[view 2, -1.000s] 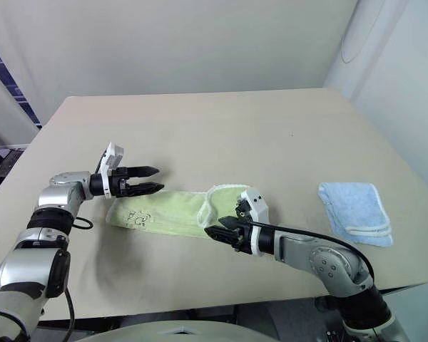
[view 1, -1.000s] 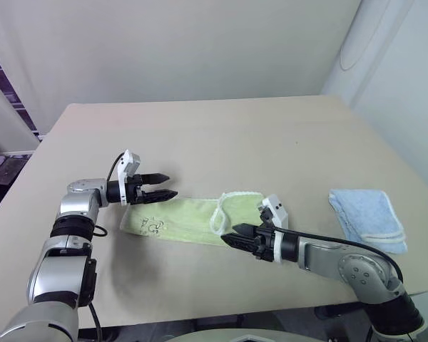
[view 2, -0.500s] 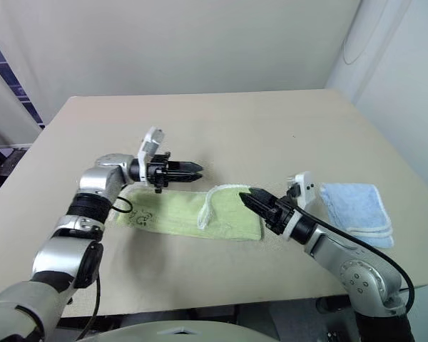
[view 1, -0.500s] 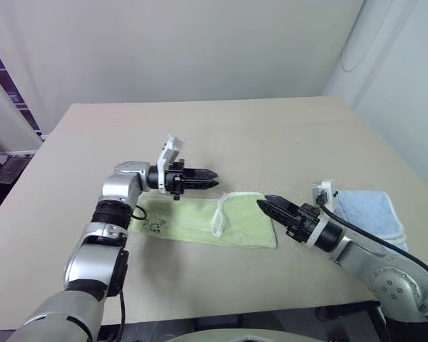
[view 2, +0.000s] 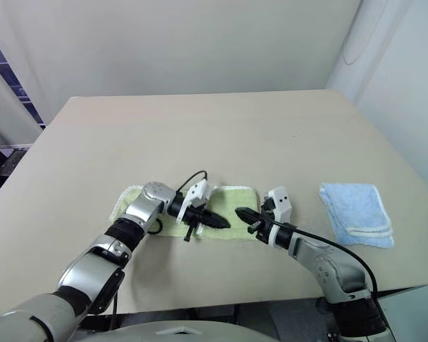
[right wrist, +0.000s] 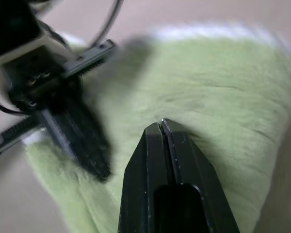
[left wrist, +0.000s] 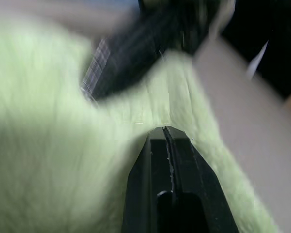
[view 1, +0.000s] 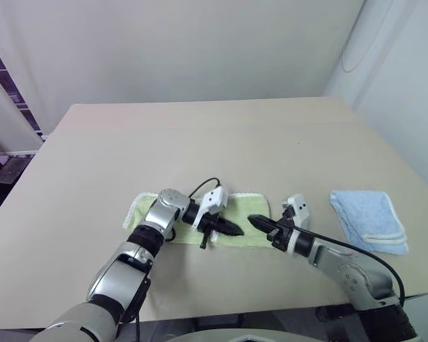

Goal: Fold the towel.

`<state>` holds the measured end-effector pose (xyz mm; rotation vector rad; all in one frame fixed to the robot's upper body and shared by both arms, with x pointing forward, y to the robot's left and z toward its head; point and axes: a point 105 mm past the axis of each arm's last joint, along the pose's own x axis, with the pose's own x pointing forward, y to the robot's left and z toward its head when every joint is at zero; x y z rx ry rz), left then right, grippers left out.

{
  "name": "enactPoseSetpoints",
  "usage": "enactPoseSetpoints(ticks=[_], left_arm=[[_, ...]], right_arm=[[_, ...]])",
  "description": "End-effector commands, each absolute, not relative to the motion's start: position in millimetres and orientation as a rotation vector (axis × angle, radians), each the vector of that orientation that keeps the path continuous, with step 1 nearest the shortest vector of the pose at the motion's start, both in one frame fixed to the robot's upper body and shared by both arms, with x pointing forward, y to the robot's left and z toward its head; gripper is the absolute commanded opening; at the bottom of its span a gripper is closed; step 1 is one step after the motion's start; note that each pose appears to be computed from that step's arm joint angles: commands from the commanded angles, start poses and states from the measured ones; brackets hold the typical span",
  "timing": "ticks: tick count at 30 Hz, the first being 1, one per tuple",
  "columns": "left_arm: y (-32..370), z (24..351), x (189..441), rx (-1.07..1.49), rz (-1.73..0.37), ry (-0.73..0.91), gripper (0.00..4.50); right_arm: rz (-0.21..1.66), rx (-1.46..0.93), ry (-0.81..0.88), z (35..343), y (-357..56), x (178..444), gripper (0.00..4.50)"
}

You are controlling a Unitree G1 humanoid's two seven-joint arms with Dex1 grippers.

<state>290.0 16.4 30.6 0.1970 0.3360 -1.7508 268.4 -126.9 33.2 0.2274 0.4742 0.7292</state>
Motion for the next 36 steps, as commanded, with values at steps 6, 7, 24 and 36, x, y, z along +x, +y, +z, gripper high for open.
enactPoseSetpoints(ticks=[6,7,24,36], left_arm=[[16.7,56.0,302.9,-0.015,-1.703,0.309,0.00],[20.1,66.4,306.0,-0.070,-1.700,0.306,0.17],[179.4,127.3,312.7,-0.350,-1.252,0.484,4.47],[251.8,107.1,278.3,-0.517,-0.859,0.809,4.47]], right_arm=[[0.718,0.187,0.454,33.6,-132.7,276.0,0.04],[0.725,0.193,0.443,37.6,-132.9,276.1,0.01],[0.834,0.334,0.326,99.7,-105.1,287.4,0.00],[0.890,0.391,0.347,102.6,-87.2,293.7,0.00]])
